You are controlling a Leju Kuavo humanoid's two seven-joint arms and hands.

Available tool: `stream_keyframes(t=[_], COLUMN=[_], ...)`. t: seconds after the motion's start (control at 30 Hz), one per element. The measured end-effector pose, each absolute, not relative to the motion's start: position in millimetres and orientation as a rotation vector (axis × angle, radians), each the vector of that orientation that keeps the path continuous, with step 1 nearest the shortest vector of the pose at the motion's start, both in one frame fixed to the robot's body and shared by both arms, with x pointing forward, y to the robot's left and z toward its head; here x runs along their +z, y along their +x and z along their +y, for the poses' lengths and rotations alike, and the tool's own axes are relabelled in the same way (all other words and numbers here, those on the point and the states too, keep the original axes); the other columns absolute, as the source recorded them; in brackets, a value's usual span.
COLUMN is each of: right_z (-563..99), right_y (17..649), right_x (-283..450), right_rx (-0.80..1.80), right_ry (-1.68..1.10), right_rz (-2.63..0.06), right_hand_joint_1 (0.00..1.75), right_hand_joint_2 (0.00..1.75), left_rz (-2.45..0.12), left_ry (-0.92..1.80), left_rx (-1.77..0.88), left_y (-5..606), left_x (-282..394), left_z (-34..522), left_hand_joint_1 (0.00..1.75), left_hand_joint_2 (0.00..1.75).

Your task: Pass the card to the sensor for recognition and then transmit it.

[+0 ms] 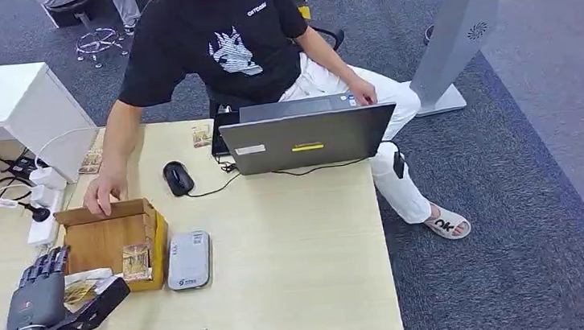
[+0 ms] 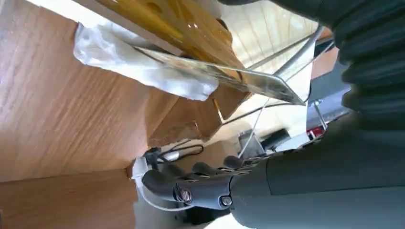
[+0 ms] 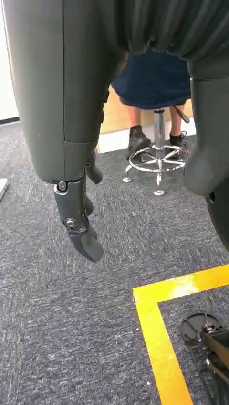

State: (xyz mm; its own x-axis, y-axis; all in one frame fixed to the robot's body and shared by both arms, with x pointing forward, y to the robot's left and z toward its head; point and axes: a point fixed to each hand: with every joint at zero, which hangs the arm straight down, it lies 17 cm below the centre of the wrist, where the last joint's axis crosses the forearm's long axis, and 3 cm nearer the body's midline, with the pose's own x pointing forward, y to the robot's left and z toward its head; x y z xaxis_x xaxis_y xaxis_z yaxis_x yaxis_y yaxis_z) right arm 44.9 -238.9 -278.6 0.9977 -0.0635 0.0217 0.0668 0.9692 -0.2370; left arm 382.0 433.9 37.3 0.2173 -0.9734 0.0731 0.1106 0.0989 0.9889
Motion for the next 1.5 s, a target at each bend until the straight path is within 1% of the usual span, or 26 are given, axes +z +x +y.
stream_keyframes(t=[0.07, 0.4, 0.47, 0.5, 0.53, 0.6, 0.7, 0.73, 0.77, 0.8, 0.83, 0.87, 0.9, 0.93, 1.0, 1.03, 1.07, 1.1, 1.17, 1.23, 1.27, 1.33, 1.5], right_z=[-239.1, -239.5, -239.5, -239.6, -239.6, -239.7, -239.6, -239.6, -239.6, -239.8, -239.8, -239.9, -239.9, -239.9, -239.9, -239.9, -239.9, -239.8, -239.8, -239.8, -239.9, -240.2, -240.7], right_y=[44.9, 45.7, 45.7, 45.7, 45.7, 45.8, 45.7, 45.7, 45.6, 45.7, 45.5, 45.5, 45.5, 45.8, 45.8, 45.6, 45.6, 45.7, 45.7, 45.8, 45.8, 45.8, 45.3], right_x=[-278.6, -278.6, -278.6, -278.6, -278.6, -278.6, -278.6, -278.6, -278.6, -278.6, -278.6, -278.6, -278.6, -278.6, -278.6, -278.6, -278.6, -278.6, -278.7, -278.7, -278.7, -278.7, -278.7], right_rx=[-0.069, -0.073, -0.073, -0.073, -0.073, -0.073, -0.073, -0.073, -0.074, -0.075, -0.076, -0.076, -0.077, -0.077, -0.077, -0.078, -0.078, -0.078, -0.076, -0.076, -0.074, -0.075, -0.080], right_ry=[-0.240, -0.240, -0.240, -0.241, -0.241, -0.241, -0.241, -0.241, -0.241, -0.241, -0.241, -0.241, -0.241, -0.241, -0.241, -0.241, -0.241, -0.240, -0.240, -0.240, -0.241, -0.241, -0.242], right_rz=[-0.015, -0.020, -0.020, -0.020, -0.020, -0.020, -0.020, -0.020, -0.020, -0.020, -0.019, -0.019, -0.019, -0.020, -0.019, -0.019, -0.019, -0.019, -0.019, -0.020, -0.020, -0.021, -0.019], right_hand_joint_1=[0.00, 0.00, 0.00, 0.00, 0.00, 0.00, 0.00, 0.00, 0.00, 0.00, 0.00, 0.00, 0.00, 0.00, 0.00, 0.00, 0.00, 0.00, 0.00, 0.00, 0.00, 0.00, 0.00], right_hand_joint_2=[1.75, 1.75, 1.75, 1.75, 1.75, 1.75, 1.75, 1.75, 1.75, 1.75, 1.75, 1.75, 1.75, 1.75, 1.75, 1.75, 1.75, 1.75, 1.75, 1.75, 1.75, 1.75, 1.75], left_rz=[-1.017, -1.029, -1.030, -1.030, -1.030, -1.031, -1.031, -1.031, -1.033, -1.042, -1.046, -1.046, -1.047, -1.049, -1.050, -1.050, -1.051, -1.050, -1.050, -1.048, -1.048, -1.050, -1.067], left_ry=[1.141, 1.129, 1.129, 1.129, 1.128, 1.129, 1.129, 1.129, 1.130, 1.134, 1.132, 1.132, 1.132, 1.133, 1.133, 1.133, 1.134, 1.134, 1.135, 1.139, 1.141, 1.145, 1.151], left_rx=[-1.045, -1.042, -1.042, -1.041, -1.042, -1.041, -1.041, -1.041, -1.041, -1.040, -1.041, -1.041, -1.041, -1.041, -1.041, -1.041, -1.041, -1.042, -1.043, -1.047, -1.048, -1.051, -1.059], left_y=[382.3, 382.4, 382.5, 382.4, 382.4, 382.5, 382.5, 382.5, 382.7, 383.6, 382.5, 382.5, 382.2, 382.2, 382.2, 382.1, 382.1, 382.1, 382.2, 382.3, 382.4, 382.8, 386.2], left_x=[37.1, 37.6, 38.0, 38.0, 37.9, 38.1, 38.1, 38.2, 39.0, 42.3, 43.1, 43.3, 43.6, 44.1, 44.6, 44.7, 44.9, 44.9, 45.2, 45.9, 46.3, 47.9, 53.6], left_z=[431.8, 429.4, 429.0, 429.2, 429.0, 429.0, 429.0, 429.0, 428.7, 427.4, 425.8, 425.8, 425.6, 425.3, 425.1, 425.0, 425.1, 425.4, 425.8, 427.3, 428.0, 428.9, 427.7], left_hand_joint_1=[0.30, 0.31, 0.45, 0.61, 0.61, 0.68, 0.68, 0.75, 0.98, 1.15, 1.20, 1.15, 1.15, 1.41, 1.52, 1.54, 1.52, 1.57, 1.59, 1.55, 1.61, 1.57, 1.61], left_hand_joint_2=[1.75, 1.75, 1.75, 1.75, 1.75, 1.75, 1.75, 1.75, 1.75, 1.75, 1.75, 1.75, 1.75, 1.75, 1.75, 1.75, 1.75, 1.75, 1.75, 1.75, 1.75, 1.75, 1.75])
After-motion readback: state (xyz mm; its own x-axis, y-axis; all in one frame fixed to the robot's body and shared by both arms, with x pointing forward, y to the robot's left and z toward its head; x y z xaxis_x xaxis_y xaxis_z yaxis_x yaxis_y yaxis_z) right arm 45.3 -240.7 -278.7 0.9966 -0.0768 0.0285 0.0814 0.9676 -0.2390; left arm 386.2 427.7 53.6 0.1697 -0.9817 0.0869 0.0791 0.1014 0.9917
